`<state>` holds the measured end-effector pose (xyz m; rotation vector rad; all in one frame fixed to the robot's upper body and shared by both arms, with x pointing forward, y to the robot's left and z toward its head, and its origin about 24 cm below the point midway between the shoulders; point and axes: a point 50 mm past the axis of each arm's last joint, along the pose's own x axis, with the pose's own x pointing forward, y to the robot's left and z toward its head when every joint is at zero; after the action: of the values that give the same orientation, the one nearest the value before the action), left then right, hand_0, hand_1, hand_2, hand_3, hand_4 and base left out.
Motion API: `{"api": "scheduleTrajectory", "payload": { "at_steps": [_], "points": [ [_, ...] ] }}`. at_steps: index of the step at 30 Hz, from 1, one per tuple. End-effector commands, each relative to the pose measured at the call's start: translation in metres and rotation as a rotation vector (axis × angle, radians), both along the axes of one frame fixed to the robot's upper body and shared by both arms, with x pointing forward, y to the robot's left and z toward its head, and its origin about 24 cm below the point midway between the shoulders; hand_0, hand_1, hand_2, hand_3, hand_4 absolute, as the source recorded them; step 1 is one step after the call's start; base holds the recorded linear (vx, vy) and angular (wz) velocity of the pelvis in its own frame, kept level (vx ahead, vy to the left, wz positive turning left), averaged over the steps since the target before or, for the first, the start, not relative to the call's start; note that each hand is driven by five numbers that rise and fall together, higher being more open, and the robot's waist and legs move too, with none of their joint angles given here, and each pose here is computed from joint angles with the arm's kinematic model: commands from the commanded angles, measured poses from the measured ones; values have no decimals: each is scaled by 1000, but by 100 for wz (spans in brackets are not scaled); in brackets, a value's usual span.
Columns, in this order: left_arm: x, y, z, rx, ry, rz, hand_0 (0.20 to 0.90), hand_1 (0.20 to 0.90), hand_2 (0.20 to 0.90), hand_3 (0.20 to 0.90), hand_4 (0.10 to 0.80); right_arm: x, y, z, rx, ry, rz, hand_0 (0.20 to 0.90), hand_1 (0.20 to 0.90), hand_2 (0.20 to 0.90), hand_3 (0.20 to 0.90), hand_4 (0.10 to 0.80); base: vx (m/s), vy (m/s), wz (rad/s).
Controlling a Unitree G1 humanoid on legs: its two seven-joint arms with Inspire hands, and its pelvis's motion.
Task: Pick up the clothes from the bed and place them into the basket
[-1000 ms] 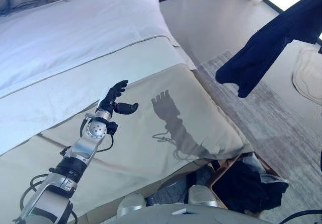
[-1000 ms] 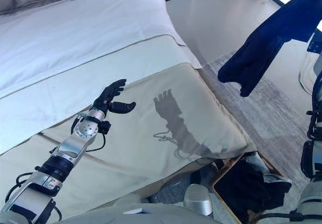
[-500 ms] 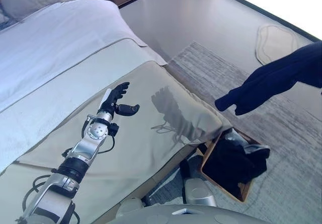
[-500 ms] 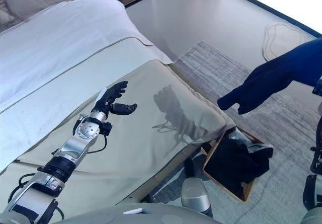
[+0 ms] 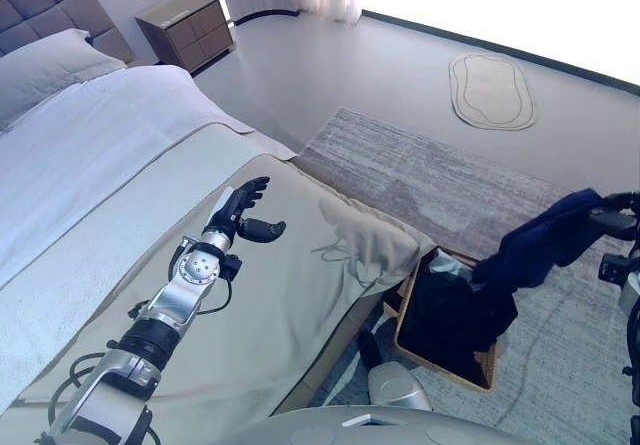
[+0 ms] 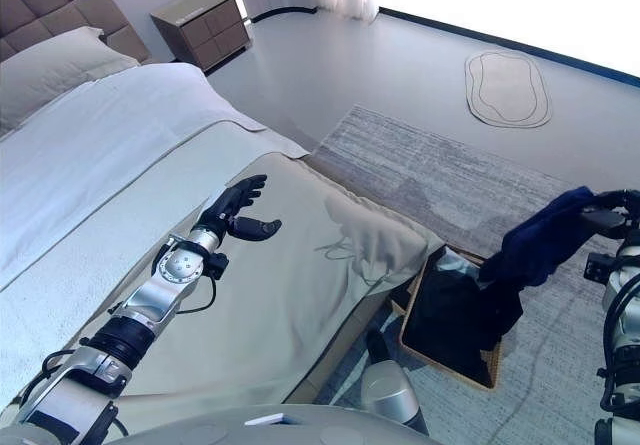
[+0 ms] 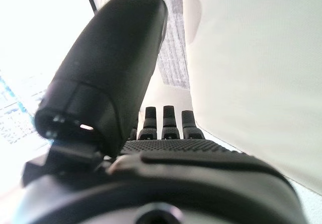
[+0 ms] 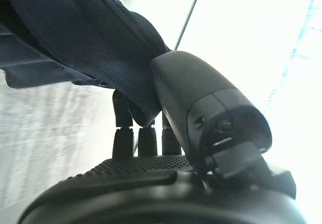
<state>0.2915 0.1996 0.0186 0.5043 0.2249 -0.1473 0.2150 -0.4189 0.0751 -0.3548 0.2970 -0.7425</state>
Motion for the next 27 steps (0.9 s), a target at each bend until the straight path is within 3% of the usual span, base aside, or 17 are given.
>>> {"api": "scheduleTrajectory", "payload": {
  "at_steps": [1,19,21,22,23,24,27],
  "points": [
    [9,5,19,45,-101,-11,900,900,900,900,800,26,5,44,-113,-165,95,300,300,300,200,100,9,-21,-15],
    [6,-13,12,47,-75,-61,900,900,900,900,800,-1,6,-40,-50,235,55,300,300,300,200,100,2,-4,-3],
    [7,-14,13,46,-77,-66,900,900,900,900,800,-3,7,-47,-32,262,52,324,324,324,227,127,0,0,0],
    [6,-14,13,47,-78,-67,900,900,900,900,800,-3,8,-49,-28,271,54,399,399,399,315,215,0,0,0],
    [6,-14,13,49,-77,-72,900,900,900,900,800,-4,9,-54,-29,288,51,535,535,535,475,375,0,0,0],
    [6,-14,13,51,-77,-75,900,900,900,900,800,-5,10,-57,-30,297,50,900,900,900,900,800,0,0,0],
    [6,-14,14,53,-76,-78,900,900,900,900,800,-5,13,-61,-10,304,54,900,900,900,900,800,0,0,0]
  ]
}}
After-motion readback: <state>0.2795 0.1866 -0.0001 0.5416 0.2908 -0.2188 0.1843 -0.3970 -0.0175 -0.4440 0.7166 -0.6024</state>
